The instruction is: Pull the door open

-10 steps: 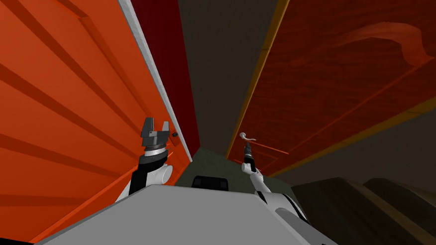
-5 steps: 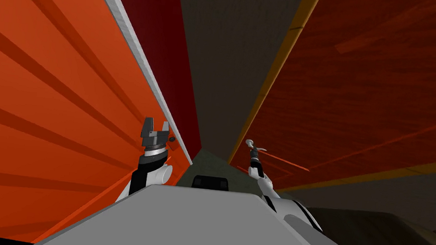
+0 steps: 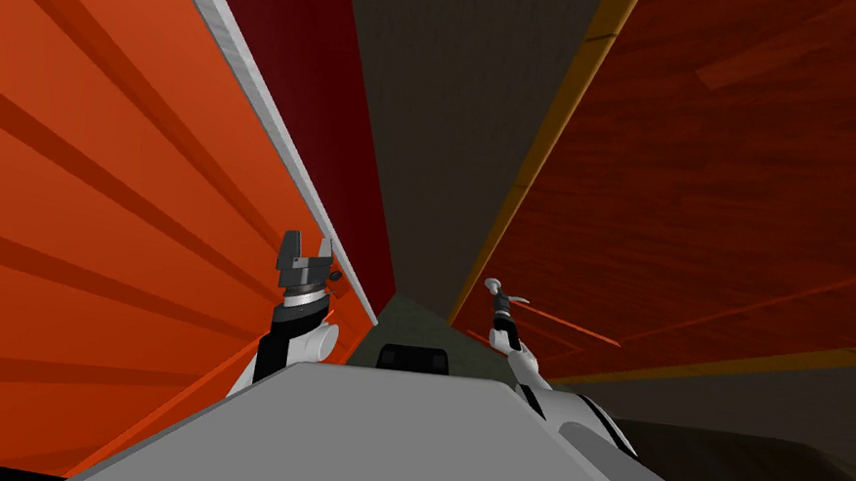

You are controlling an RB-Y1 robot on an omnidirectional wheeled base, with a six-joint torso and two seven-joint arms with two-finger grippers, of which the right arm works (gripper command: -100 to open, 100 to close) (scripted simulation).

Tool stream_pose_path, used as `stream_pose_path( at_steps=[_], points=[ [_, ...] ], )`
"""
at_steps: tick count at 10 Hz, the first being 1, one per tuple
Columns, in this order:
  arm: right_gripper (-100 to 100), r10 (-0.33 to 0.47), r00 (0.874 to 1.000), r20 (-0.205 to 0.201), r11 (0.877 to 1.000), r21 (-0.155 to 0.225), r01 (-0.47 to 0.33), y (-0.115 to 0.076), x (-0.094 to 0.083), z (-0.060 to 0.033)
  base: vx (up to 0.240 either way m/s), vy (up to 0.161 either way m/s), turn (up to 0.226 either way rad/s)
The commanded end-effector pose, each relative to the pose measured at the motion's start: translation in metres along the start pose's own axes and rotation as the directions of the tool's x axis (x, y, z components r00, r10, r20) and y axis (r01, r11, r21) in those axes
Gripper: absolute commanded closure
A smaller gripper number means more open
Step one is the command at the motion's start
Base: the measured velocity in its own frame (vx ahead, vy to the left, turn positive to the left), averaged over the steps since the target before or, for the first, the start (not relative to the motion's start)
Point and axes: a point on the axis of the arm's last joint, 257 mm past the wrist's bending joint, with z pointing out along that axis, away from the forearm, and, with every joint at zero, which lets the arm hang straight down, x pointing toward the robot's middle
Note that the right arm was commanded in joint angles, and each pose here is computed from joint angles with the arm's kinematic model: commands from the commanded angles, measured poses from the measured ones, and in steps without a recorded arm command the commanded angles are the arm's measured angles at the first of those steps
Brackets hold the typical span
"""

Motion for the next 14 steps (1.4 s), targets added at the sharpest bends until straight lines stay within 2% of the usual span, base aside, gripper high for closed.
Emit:
stream_pose_path(
  at_steps=[1, 3, 4, 11, 13, 14],
  points=[
    [100, -0.003, 1.0, -0.001, 1.0, 0.002, 0.003, -0.001, 0.0, -0.0008, -0.019, 0.003, 0.005],
    [100, -0.003, 1.0, -0.001, 1.0, 0.002, 0.003, -0.001, 0.0, -0.0008, -0.004, 0.001, 0.0],
    [100, -0.002, 1.0, -0.014, 1.0, 0.003, 0.002, -0.002, 0.002, -0.0018, -0.118, -0.023, 0.105],
    [100, -0.005, 0.994, -0.109, 1.0, -0.007, 0.004, 0.002, 0.011, -0.0065, -0.262, -0.054, 0.151],
    [100, -0.003, 0.994, -0.113, 1.0, -0.003, 0.002, 0.0, 0.013, -0.0072, -0.15, -0.024, 0.055],
    [100, -0.001, 0.991, -0.134, 1.0, -0.001, 0.001, -0.002, 0.017, -0.0105, -0.142, -0.018, 0.081]
  ],
)
